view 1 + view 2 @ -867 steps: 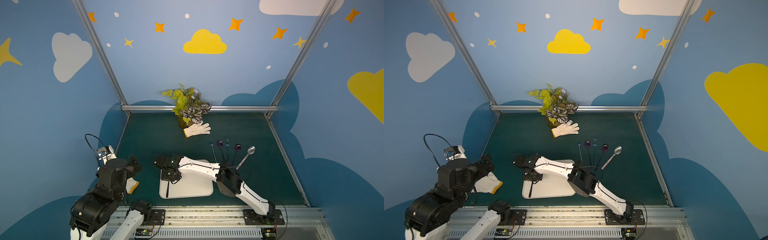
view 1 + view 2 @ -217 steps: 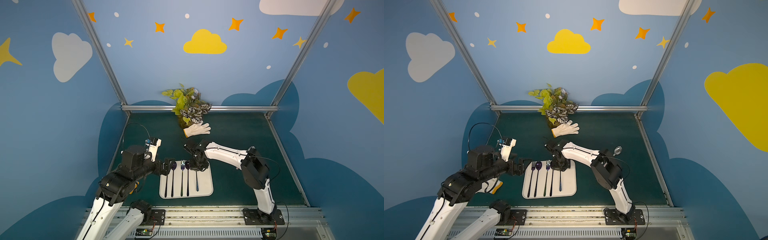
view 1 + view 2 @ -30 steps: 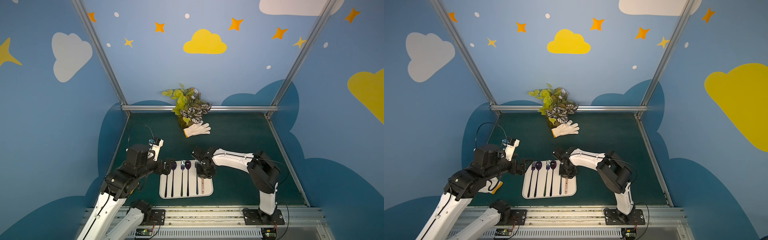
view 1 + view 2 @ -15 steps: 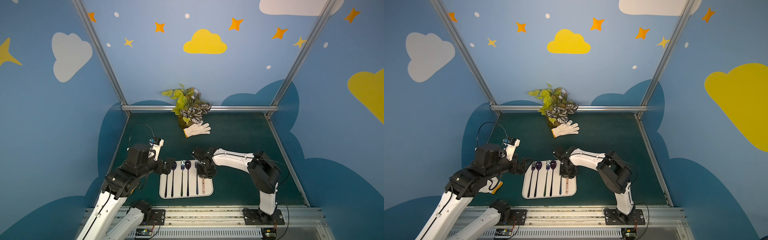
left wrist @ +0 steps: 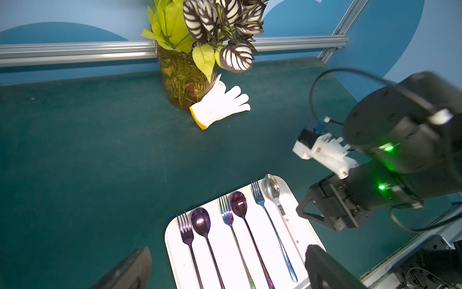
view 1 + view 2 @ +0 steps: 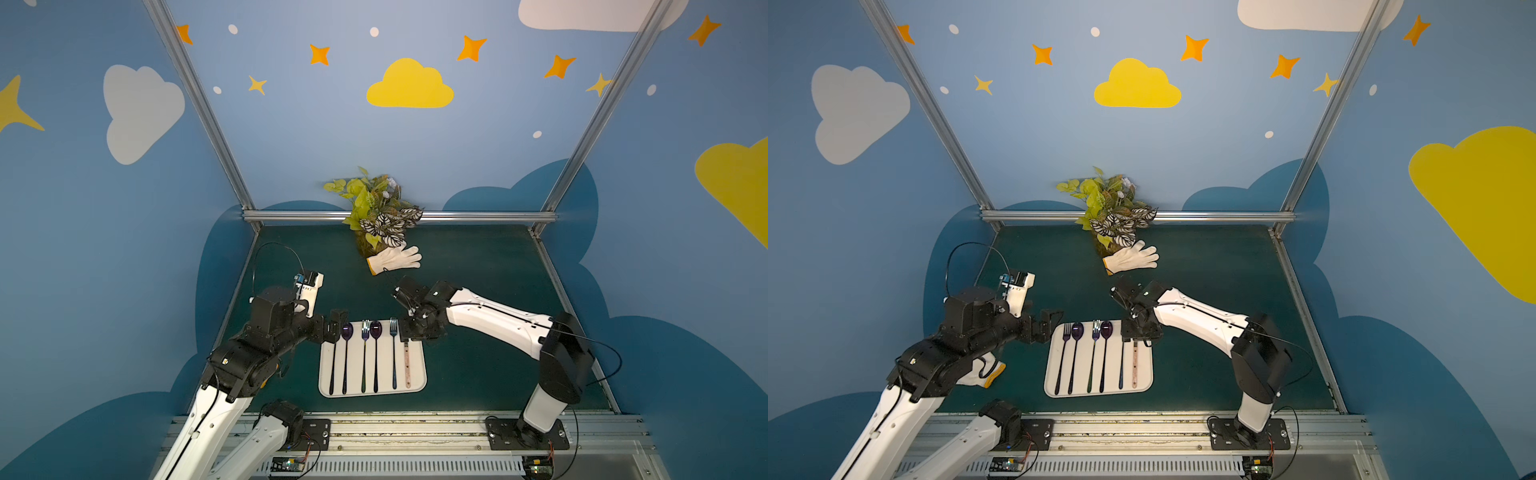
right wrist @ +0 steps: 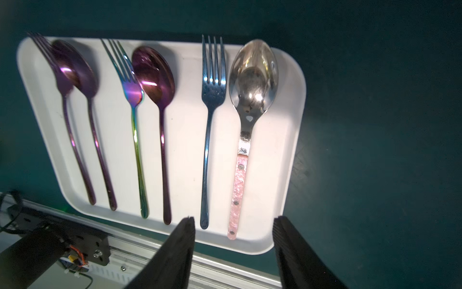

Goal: Set the spoon and fork side by side
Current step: Place the spoon on the tray, then reset both arms

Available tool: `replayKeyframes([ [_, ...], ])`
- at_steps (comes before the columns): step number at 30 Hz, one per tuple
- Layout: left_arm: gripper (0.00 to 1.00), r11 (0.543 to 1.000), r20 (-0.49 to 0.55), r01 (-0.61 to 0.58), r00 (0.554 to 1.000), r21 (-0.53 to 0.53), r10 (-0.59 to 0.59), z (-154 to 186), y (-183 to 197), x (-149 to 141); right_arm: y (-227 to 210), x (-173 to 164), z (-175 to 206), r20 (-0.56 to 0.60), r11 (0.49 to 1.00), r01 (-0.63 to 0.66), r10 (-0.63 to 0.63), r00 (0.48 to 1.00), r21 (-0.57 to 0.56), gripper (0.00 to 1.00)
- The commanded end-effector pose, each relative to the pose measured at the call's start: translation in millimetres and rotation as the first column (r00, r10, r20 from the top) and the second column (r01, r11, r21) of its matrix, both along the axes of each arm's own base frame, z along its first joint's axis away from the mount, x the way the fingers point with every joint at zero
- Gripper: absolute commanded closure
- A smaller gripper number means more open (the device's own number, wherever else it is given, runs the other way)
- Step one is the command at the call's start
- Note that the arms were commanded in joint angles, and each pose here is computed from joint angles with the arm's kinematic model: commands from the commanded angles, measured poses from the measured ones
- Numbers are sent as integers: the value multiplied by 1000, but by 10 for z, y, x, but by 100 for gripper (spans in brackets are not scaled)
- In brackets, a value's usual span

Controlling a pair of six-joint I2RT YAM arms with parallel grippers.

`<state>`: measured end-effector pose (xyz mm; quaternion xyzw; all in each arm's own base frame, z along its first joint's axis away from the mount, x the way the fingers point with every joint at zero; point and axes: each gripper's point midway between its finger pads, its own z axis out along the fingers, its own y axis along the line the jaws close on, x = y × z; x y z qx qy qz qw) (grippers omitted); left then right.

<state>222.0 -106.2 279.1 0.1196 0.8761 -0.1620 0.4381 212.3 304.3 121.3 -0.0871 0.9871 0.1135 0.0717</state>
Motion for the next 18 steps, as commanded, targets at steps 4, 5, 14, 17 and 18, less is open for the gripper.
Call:
replayKeyframes([
  [4, 0, 996, 54, -4, 999, 88, 0, 49, -4, 277, -810, 453, 909, 274, 998, 46, -53, 960, 33, 15],
  [5, 0, 994, 64, -15, 998, 106, 9, 46, 7, 345, -982, 549, 1012, 330, 996, 82, -85, 940, 23, 9],
  [14, 0, 955, 61, -248, 969, 165, 241, -692, 571, 1144, -2636, 1335, 1640, 855, 954, 243, -269, 443, 174, 2],
  [17, 0, 939, 97, -316, 948, 134, 305, -1062, 774, 1295, -2995, 1420, 1205, 870, 928, 316, -315, 379, 199, 2],
  [18, 0, 937, 117, -325, 943, 125, 312, -1159, 816, 1334, -3064, 1436, 1015, 858, 922, 338, -323, 400, 189, 2],
])
